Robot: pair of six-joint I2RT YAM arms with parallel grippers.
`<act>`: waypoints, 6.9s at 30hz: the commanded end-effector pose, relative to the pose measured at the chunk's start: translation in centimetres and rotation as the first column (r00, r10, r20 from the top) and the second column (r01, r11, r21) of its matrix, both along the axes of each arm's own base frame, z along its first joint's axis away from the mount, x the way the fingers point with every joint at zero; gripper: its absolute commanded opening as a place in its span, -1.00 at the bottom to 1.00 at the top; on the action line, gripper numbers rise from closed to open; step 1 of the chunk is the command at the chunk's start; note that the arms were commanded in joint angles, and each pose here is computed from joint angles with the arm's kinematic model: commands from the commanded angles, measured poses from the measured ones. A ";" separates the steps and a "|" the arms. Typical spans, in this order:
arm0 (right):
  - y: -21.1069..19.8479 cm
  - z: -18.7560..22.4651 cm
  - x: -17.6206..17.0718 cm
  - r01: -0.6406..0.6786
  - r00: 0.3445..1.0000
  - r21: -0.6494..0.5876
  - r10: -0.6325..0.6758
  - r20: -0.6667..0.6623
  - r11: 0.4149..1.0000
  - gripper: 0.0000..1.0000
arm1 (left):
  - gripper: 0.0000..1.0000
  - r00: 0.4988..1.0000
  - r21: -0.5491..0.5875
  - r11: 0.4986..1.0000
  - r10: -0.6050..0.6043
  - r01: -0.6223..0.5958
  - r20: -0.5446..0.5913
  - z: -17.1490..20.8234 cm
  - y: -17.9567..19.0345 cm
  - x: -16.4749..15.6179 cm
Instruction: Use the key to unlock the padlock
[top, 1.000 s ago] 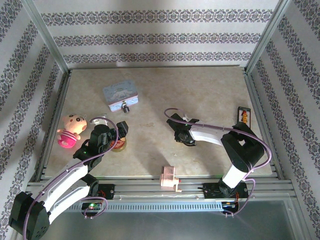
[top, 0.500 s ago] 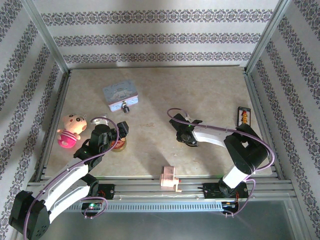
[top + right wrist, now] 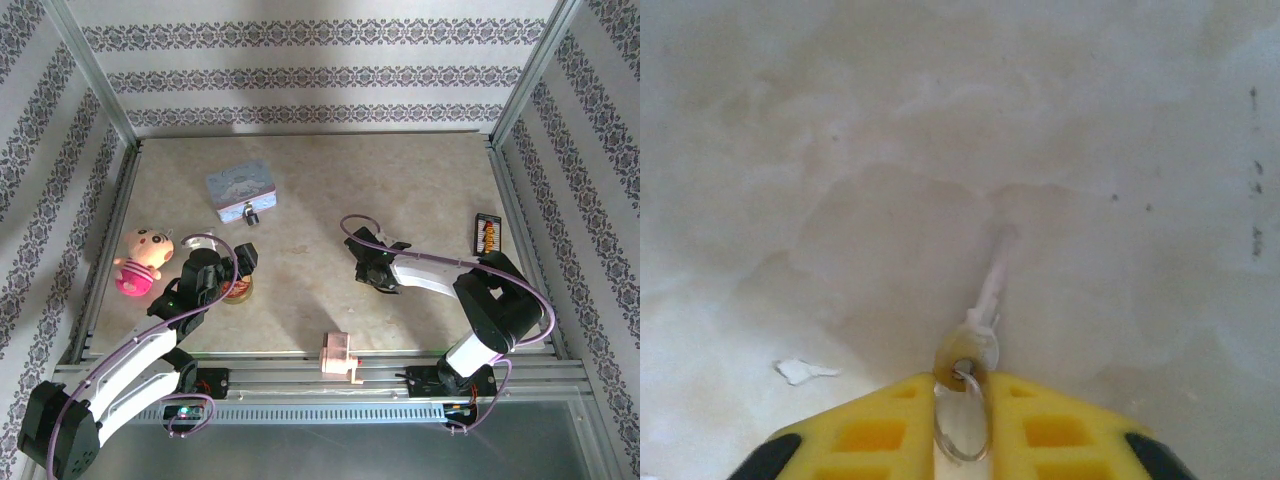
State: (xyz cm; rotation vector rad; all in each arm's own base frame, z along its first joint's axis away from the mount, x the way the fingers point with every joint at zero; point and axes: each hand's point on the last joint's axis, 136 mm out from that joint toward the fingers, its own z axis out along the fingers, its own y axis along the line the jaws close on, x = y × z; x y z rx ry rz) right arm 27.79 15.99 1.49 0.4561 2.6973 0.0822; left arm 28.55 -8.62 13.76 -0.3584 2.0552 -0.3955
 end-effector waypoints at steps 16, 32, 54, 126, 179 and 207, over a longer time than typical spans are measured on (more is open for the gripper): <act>0.7 4.8 -1.2 -0.296 0.951 -0.176 0.308 0.041 0.939 -1.00 | 0.99 0.994 -0.079 0.992 -0.090 0.095 0.067 3.9 -2.1 0.2; 12.6 19.7 -4.7 -0.613 0.790 0.536 0.462 0.402 0.581 -1.00 | 0.92 0.892 -0.063 0.904 -0.403 0.423 0.205 6.2 -7.3 -0.9; 17.5 28.0 -6.1 -0.570 0.780 0.812 0.395 0.485 0.128 -1.00 | 0.47 0.496 0.282 0.663 -0.723 0.693 0.481 9.5 -13.5 -3.8; 17.0 25.5 -6.6 -0.506 0.824 0.838 0.401 0.400 0.203 -1.00 | -0.66 0.202 0.706 0.507 -0.857 0.495 0.474 11.9 -16.3 -3.2; 16.0 25.0 -6.1 -0.801 0.594 0.195 0.711 0.375 0.566 -0.25 | -1.00 0.259 0.775 0.348 -0.935 0.527 0.243 8.8 -14.5 -4.7; 19.5 24.4 -5.4 -0.828 0.560 0.252 0.755 0.342 0.500 -0.44 | -1.00 0.263 0.769 0.366 -0.929 0.525 0.262 9.0 -14.5 -4.7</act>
